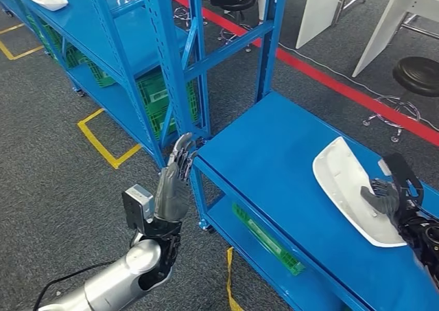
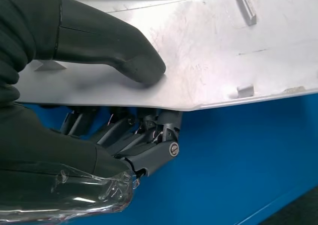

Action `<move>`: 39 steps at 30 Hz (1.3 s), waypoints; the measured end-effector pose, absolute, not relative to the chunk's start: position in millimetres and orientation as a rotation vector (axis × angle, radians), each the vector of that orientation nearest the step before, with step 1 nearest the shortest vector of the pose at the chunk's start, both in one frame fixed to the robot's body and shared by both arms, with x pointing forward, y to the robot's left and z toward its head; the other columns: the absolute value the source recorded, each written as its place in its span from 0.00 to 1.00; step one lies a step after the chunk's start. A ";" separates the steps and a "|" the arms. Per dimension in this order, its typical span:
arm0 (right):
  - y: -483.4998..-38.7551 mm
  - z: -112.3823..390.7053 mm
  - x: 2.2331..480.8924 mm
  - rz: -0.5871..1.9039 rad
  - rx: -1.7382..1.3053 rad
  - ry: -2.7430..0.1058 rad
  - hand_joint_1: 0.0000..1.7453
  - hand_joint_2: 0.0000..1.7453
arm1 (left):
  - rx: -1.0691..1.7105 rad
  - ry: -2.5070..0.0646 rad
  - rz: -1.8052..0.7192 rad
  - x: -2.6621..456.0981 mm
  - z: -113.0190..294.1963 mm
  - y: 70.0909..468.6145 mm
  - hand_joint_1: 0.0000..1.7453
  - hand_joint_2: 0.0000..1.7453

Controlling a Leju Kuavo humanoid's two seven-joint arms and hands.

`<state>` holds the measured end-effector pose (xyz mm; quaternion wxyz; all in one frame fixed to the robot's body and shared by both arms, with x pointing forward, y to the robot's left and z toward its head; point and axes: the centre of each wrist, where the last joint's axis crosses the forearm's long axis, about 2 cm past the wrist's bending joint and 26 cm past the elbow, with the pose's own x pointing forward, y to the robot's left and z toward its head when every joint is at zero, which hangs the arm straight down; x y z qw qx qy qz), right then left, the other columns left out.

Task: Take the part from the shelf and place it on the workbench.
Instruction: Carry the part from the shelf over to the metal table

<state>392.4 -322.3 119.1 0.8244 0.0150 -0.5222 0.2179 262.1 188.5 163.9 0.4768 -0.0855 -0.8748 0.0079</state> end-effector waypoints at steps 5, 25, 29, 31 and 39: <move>-315.6 114.6 383.6 0.396 0.124 -1.224 1.00 1.00 | -0.204 -2.143 0.019 260.7 162.4 188.7 0.00 0.00; -237.1 162.1 327.3 0.308 0.512 -1.724 1.00 1.00 | -0.208 -2.138 -0.017 254.2 156.3 188.0 0.00 1.00; -224.8 180.9 309.8 0.342 0.515 -1.832 1.00 1.00 | -0.191 -2.152 -0.040 253.9 156.7 186.9 0.00 1.00; -220.7 190.7 301.9 0.355 0.506 -1.888 1.00 1.00 | -0.143 -2.177 -0.055 253.2 156.7 186.6 0.00 1.00; -212.0 217.9 278.0 0.353 0.550 -2.012 1.00 1.00 | -0.073 -2.211 -0.063 250.9 156.4 184.2 0.00 1.00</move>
